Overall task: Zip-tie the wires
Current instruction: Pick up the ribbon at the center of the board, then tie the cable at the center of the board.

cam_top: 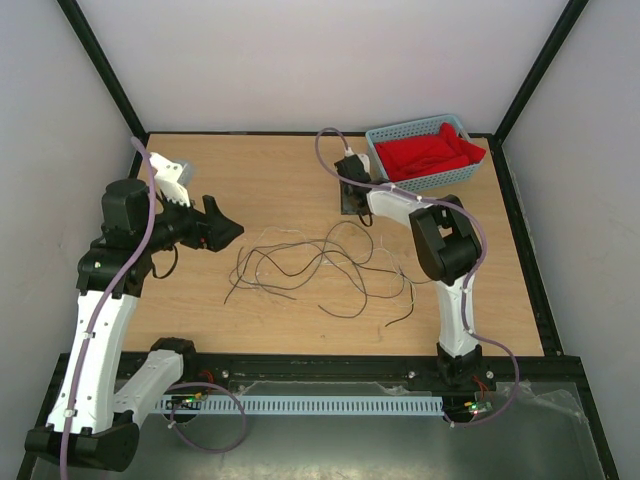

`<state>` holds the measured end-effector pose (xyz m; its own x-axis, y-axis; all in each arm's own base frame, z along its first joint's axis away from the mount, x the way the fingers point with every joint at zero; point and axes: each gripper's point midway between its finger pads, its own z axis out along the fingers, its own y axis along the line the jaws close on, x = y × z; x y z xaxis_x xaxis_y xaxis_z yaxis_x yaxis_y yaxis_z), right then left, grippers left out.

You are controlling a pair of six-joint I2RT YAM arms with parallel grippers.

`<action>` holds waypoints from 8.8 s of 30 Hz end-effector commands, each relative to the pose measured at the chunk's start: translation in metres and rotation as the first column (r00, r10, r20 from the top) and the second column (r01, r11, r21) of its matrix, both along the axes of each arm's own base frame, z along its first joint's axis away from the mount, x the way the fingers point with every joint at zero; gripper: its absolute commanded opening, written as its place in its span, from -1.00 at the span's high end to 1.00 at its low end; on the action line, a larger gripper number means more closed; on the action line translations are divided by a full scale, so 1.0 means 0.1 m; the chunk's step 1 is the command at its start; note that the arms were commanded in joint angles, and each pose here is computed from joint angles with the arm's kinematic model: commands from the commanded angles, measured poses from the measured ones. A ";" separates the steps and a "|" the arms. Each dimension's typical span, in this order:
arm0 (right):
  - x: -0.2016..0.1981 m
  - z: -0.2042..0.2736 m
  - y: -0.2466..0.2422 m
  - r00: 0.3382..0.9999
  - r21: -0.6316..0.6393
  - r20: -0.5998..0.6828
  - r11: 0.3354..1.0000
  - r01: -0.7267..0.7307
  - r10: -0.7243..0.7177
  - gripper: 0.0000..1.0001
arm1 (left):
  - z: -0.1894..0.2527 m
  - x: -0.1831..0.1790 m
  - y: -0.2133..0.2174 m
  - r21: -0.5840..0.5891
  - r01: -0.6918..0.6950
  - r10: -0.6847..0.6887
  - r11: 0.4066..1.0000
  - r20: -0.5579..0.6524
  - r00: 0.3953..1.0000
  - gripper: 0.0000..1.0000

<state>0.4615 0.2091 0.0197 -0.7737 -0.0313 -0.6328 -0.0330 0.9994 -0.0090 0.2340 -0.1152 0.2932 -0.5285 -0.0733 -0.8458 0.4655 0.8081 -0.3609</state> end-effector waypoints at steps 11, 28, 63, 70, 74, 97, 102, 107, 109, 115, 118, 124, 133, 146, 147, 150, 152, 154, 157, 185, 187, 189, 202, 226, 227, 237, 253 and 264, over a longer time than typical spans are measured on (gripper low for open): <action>-0.02 -0.10 0.04 0.999 -0.019 -0.039 0.999 -0.030 0.029 0.66 | 0.08 -0.03 -0.06 -0.020 0.047 -0.046 0.999 0.034 0.998 -0.79; 0.97 1.33 1.01 0.926 0.284 0.350 0.925 -0.250 0.143 1.00 | 0.18 0.08 -0.01 -0.012 0.008 -0.007 1.000 0.054 0.999 -0.85; -2.21 4.23 0.43 0.571 0.571 0.819 0.027 -0.821 0.052 1.00 | 0.74 -0.13 -1.52 -0.194 0.584 -0.431 0.788 0.503 0.749 -0.90; -2.42 4.22 0.53 0.571 0.572 0.820 -0.048 -0.819 0.042 1.00 | 0.74 -0.18 -1.78 -0.198 0.625 -0.450 0.755 0.537 0.713 -0.68; -2.49 4.22 0.63 0.564 0.567 0.824 -0.067 -0.821 0.058 1.00 | 0.77 -0.20 -1.90 -0.207 0.647 -0.456 0.734 0.555 0.696 -0.52; -2.37 4.04 0.67 0.567 0.566 0.823 0.043 -0.824 0.039 1.00 | 0.90 -0.32 -2.11 -0.231 0.702 -0.463 0.674 0.609 0.645 1.00; -2.37 4.01 0.66 0.569 0.566 0.821 0.066 -0.822 0.049 0.55 | 0.85 -0.28 -2.09 -0.250 0.675 -0.441 0.694 0.595 0.673 1.00; -2.43 3.95 0.64 0.565 0.557 0.821 0.103 -0.824 0.085 0.00 | 0.85 -0.25 -2.04 -0.257 0.654 -0.417 0.712 0.595 0.688 1.00; -2.45 3.94 0.64 0.557 0.545 0.823 0.122 -0.830 0.113 -0.07 | 0.85 -0.23 -2.02 -0.261 0.649 -0.412 0.715 0.592 0.693 1.00; -2.54 3.87 0.68 0.546 0.535 0.817 0.109 -0.837 0.186 -0.07 | 0.86 -0.23 -2.02 -0.265 0.651 -0.414 0.711 0.591 0.692 1.00; -2.54 3.82 0.73 0.547 0.541 0.811 0.090 -0.836 0.210 -0.07 | 0.87 -0.25 -2.02 -0.264 0.658 -0.420 0.705 0.592 0.688 1.00; -2.56 3.81 0.79 0.543 0.548 0.809 0.045 -0.836 0.225 0.23 | 0.86 -0.24 -2.03 -0.269 0.660 -0.425 0.702 0.585 0.691 1.00; -2.57 3.83 0.77 0.535 0.537 0.818 0.053 -0.842 0.210 1.00 | 0.81 -0.21 -2.06 -0.274 0.652 -0.427 0.707 0.570 0.702 1.00; -2.55 3.70 0.74 0.519 0.502 0.815 0.135 -0.854 0.257 1.00 | 0.75 -0.22 -1.63 -0.409 0.579 -0.380 0.705 0.472 0.796 -0.63; -2.58 3.69 0.75 0.509 0.495 0.818 0.123 -0.860 0.267 1.00 | 0.80 -0.19 -1.58 -0.436 0.570 -0.365 0.696 0.469 0.805 -0.64; -2.69 3.68 0.77 0.460 0.463 0.834 0.067 -0.884 0.304 1.00 | 0.96 -0.12 -1.48 -0.514 0.580 -0.340 0.632 0.488 0.804 -0.64; -2.76 3.66 0.79 0.431 0.444 0.844 0.035 -0.895 0.320 1.00 | 1.06 -0.09 -1.48 -0.545 0.603 -0.341 0.583 0.509 0.790 -0.64; -2.77 3.61 0.79 0.430 0.446 0.842 0.028 -0.894 0.325 1.00 | 1.12 -0.08 -1.54 -0.541 0.629 -0.359 0.558 0.526 0.771 -0.59; -2.77 3.57 0.81 0.432 0.448 0.840 0.029 -0.894 0.329 1.00 | 1.12 -0.12 -1.65 -0.515 0.659 -0.379 0.548 0.550 0.744 -0.50; -2.65 3.41 0.84 0.488 0.492 0.820 0.067 -0.868 0.298 1.00 | 1.05 -0.21 -1.96 -0.451 0.712 -0.408 0.538 0.600 0.689 1.00; -2.63 3.40 0.82 0.488 0.485 0.821 0.089 -0.870 0.295 0.84 | 1.04 -0.19 -1.95 -0.453 0.706 -0.404 0.545 0.596 0.694 1.00; -2.61 3.39 0.78 0.486 0.469 0.826 0.129 -0.874 0.285 0.60 | 1.01 -0.12 -1.93 -0.473 0.685 -0.400 0.553 0.571 0.717 1.00; -2.36 3.19 0.32 0.468 0.276 0.834 0.515 -0.812 0.291 -0.14 | 0.69 1.08 -1.33 -0.460 0.544 -0.361 0.702 0.428 0.828 1.00; -2.57 2.82 0.02 0.370 0.089 0.853 0.594 -0.799 0.369 -0.07 | -0.79 3.16 -1.04 -0.378 0.479 -0.345 0.792 0.371 0.862 1.00; -2.56 2.80 0.02 0.370 0.086 0.850 0.596 -0.798 0.373 -0.07 | -0.85 3.19 -1.04 -0.382 0.474 -0.344 0.793 0.362 0.866 1.00; -2.54 2.67 0.04 0.380 0.078 0.834 0.596 -0.799 0.401 -0.07 | -1.39 2.87 -1.12 -0.377 0.441 -0.360 0.815 0.268 0.894 1.00; -2.58 2.16 0.12 0.352 0.051 0.816 0.549 -0.834 0.459 0.13 | -1.65 2.08 -1.43 -0.357 0.461 -0.414 0.813 0.204 0.887 1.00; -2.65 1.76 0.34 0.250 -0.081 0.810 0.522 -0.849 0.531 0.17 | -1.89 1.74 -1.45 -0.362 0.440 -0.421 0.822 0.135 0.897 1.00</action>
